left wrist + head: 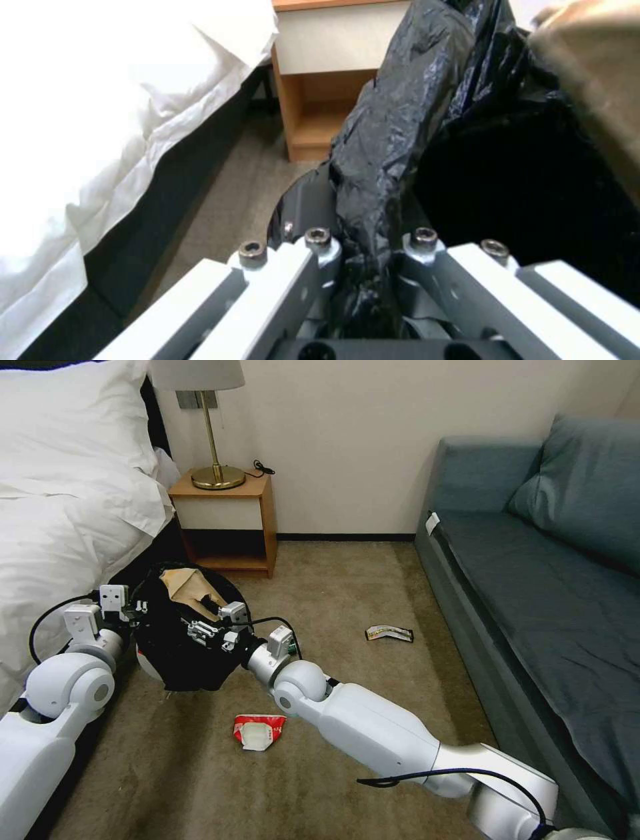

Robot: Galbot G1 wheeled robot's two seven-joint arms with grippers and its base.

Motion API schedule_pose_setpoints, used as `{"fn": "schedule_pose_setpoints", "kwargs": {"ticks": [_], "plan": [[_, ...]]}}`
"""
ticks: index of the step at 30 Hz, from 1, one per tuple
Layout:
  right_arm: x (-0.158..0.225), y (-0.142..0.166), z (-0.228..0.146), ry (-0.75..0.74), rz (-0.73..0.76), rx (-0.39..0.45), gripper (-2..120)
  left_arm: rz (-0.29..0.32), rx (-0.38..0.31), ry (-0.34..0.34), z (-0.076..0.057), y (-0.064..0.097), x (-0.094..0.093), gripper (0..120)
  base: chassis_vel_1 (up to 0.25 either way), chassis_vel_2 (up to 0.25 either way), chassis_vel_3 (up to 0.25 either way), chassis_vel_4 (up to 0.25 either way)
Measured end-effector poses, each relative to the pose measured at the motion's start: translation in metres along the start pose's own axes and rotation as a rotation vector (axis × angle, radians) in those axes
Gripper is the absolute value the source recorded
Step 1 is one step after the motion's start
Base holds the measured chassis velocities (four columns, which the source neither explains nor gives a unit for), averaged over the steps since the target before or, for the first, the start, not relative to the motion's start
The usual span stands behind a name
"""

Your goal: Pick up the trash bin, then pick up the garbage on the floor and place it into the trash bin.

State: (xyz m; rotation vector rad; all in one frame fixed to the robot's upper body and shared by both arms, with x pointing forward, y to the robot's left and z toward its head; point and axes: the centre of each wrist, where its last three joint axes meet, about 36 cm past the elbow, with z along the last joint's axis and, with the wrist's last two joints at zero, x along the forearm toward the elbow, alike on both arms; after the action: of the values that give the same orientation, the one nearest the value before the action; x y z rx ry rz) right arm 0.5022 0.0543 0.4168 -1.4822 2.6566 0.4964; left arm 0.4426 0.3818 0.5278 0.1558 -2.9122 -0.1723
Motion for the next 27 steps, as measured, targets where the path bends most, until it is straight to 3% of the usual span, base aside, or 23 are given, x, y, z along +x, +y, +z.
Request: {"fn": "schedule_pose_setpoints", "kwargs": {"ticks": [7,17,27], "plan": [[0.003,-0.001,0.006,0.021,-0.005,-0.002,98,-0.005,0.005,-0.011,0.000,0.003,0.001,4,0.000,0.000,0.000,0.000],[0.001,0.001,0.003,0.036,-0.020,0.012,100,-0.003,0.008,-0.007,0.004,0.001,0.002,4,0.000,0.000,0.000,0.000],[-0.006,0.003,-0.027,0.020,-0.044,-0.001,100,0.007,0.025,-0.020,0.007,-0.002,0.004,4,0.000,0.000,0.000,0.000]]}}
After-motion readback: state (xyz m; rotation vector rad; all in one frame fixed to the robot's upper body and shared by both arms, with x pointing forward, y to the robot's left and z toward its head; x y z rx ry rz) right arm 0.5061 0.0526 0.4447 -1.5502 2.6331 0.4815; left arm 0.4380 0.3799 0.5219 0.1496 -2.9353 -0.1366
